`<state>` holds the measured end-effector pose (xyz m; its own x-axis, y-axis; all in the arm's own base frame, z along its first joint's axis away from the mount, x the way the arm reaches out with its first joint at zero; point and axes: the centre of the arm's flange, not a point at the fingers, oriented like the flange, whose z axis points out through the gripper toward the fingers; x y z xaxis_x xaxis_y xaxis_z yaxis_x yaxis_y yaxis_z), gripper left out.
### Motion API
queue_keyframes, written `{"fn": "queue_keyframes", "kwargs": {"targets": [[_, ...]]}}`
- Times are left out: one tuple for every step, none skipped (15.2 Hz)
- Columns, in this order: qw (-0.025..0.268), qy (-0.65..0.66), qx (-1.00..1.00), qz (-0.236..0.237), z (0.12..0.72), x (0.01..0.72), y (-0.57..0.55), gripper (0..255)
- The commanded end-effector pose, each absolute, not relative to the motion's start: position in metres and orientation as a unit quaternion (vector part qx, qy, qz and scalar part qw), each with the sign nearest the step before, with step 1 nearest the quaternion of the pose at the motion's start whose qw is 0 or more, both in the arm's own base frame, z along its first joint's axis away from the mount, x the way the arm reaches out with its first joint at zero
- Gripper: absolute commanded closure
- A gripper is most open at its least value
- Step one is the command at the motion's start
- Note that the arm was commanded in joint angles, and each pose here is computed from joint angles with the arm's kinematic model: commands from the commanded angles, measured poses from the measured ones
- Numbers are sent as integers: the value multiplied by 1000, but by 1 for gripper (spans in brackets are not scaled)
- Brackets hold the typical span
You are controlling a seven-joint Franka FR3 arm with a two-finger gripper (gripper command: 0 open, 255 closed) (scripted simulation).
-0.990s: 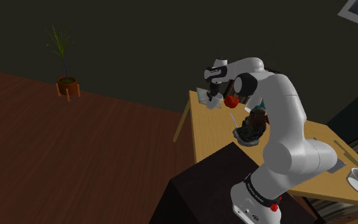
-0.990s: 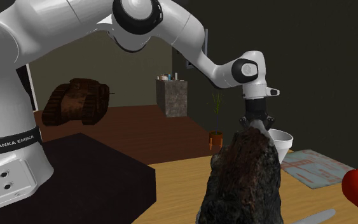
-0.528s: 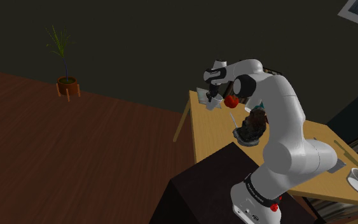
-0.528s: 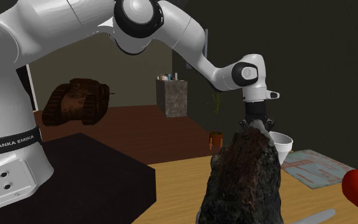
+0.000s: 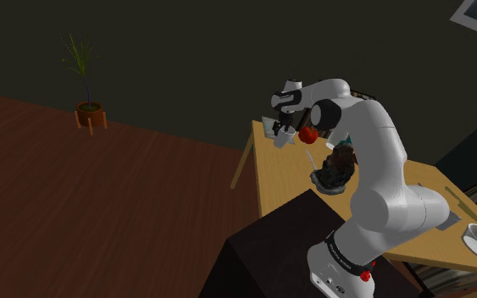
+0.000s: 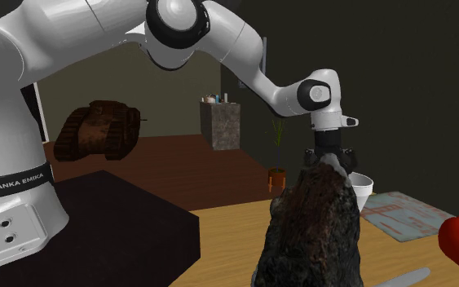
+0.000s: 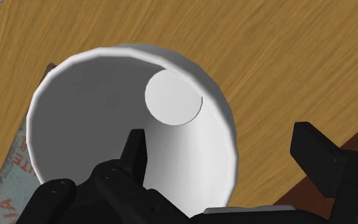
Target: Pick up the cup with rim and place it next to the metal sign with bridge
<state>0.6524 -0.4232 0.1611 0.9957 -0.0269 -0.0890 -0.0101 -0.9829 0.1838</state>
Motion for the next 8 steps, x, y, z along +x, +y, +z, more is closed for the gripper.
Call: {"fn": "queue_keyframes", "kwargs": {"targets": [[92,-9,995,-46,174,654,-421,0],[92,-9,995,-46,187,655,-418,0],[92,-9,995,-46,200,656,-416,0],[92,-9,995,-46,210,657,-414,0],[92,-9,995,-46,210,657,-414,0],[92,-9,995,-46,210,657,-414,0],[92,-9,995,-46,210,657,-414,0],[92,-9,995,-46,210,657,-414,0]]}}
